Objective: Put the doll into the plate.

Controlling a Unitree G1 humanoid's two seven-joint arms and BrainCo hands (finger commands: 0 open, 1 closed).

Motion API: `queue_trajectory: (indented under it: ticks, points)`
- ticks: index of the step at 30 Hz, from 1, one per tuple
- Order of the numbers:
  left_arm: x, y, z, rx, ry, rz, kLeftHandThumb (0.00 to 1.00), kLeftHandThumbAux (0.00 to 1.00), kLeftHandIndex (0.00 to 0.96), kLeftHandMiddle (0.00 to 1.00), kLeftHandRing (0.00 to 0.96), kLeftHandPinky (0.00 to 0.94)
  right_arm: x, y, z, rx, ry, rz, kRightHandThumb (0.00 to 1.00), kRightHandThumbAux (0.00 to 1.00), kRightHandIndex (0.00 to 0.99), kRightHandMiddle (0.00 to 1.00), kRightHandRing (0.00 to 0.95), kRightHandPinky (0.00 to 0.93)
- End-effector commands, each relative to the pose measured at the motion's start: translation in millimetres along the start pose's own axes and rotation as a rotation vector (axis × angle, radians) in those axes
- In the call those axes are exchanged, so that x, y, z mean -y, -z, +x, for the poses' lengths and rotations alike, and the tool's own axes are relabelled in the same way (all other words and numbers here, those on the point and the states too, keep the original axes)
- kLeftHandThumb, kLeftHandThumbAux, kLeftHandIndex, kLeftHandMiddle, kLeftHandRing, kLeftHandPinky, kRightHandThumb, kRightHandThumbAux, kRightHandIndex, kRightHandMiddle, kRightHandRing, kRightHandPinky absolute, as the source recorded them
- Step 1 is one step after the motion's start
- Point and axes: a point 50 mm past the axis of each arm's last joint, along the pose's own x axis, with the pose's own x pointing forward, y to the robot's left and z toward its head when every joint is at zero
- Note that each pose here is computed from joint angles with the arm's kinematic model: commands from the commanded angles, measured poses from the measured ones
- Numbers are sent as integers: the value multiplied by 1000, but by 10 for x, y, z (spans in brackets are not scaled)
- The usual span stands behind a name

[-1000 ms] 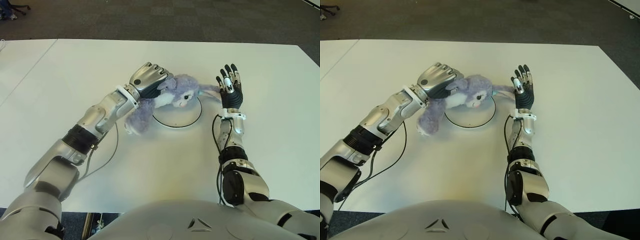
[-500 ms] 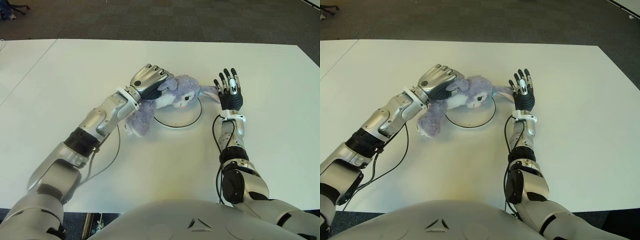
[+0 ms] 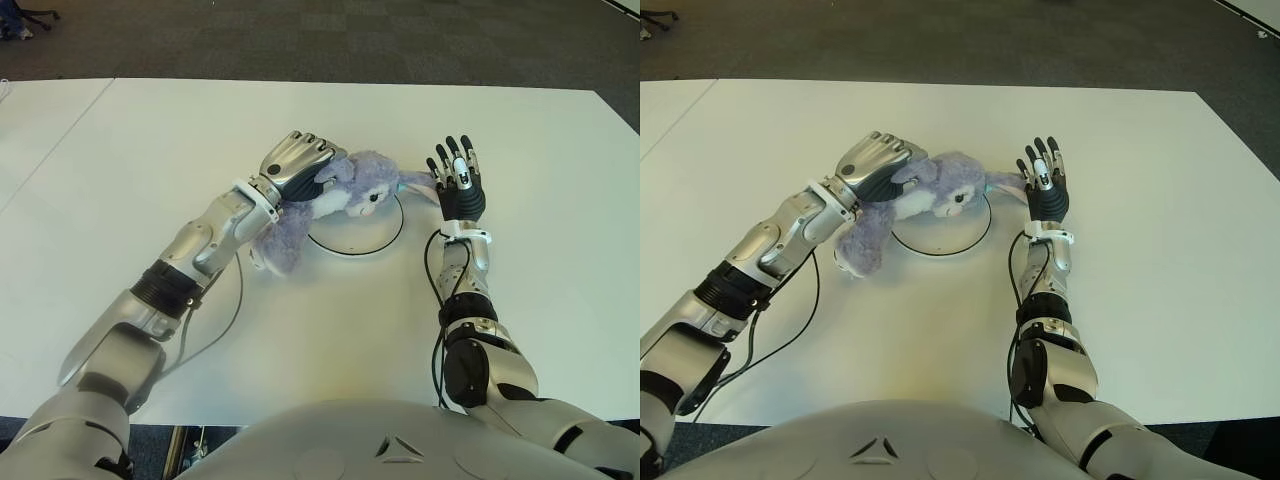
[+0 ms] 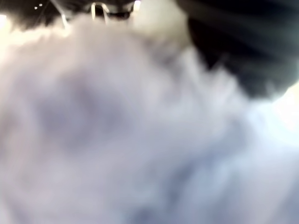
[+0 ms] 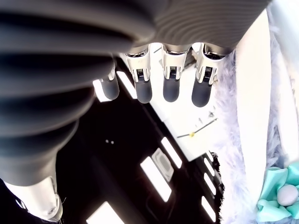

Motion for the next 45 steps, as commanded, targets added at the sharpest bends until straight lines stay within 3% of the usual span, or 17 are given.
queue_trajectory:
  ticks: [1, 16, 21, 25, 37, 45]
  points:
    - [321, -39, -167, -49, 132, -139, 737, 699, 440, 850, 857, 880, 418, 1191, -2214, -550, 567, 287, 172, 690, 26, 88, 75, 128]
    - [409, -104, -224, -36, 116, -213, 734, 699, 440, 849, 854, 868, 432, 1196, -2211, -552, 570, 322, 138, 663, 26, 97, 79, 107]
    - [634, -333, -301, -28, 135, -307, 733, 699, 440, 838, 846, 854, 442, 1198, -2200, -549, 567, 364, 123, 638, 20, 91, 72, 90]
    - [704, -453, -338, -13, 141, -363, 732, 699, 440, 831, 839, 852, 445, 1198, -2188, -549, 565, 372, 117, 629, 16, 86, 67, 86]
    - [758, -591, -390, 51, 111, -403, 716, 700, 438, 874, 885, 896, 443, 1204, -2169, -561, 567, 358, 141, 644, 11, 88, 77, 128]
    - [796, -604, -409, 55, 175, -578, 719, 695, 439, 822, 842, 845, 425, 1214, -2158, -562, 574, 338, 170, 699, 26, 87, 89, 159]
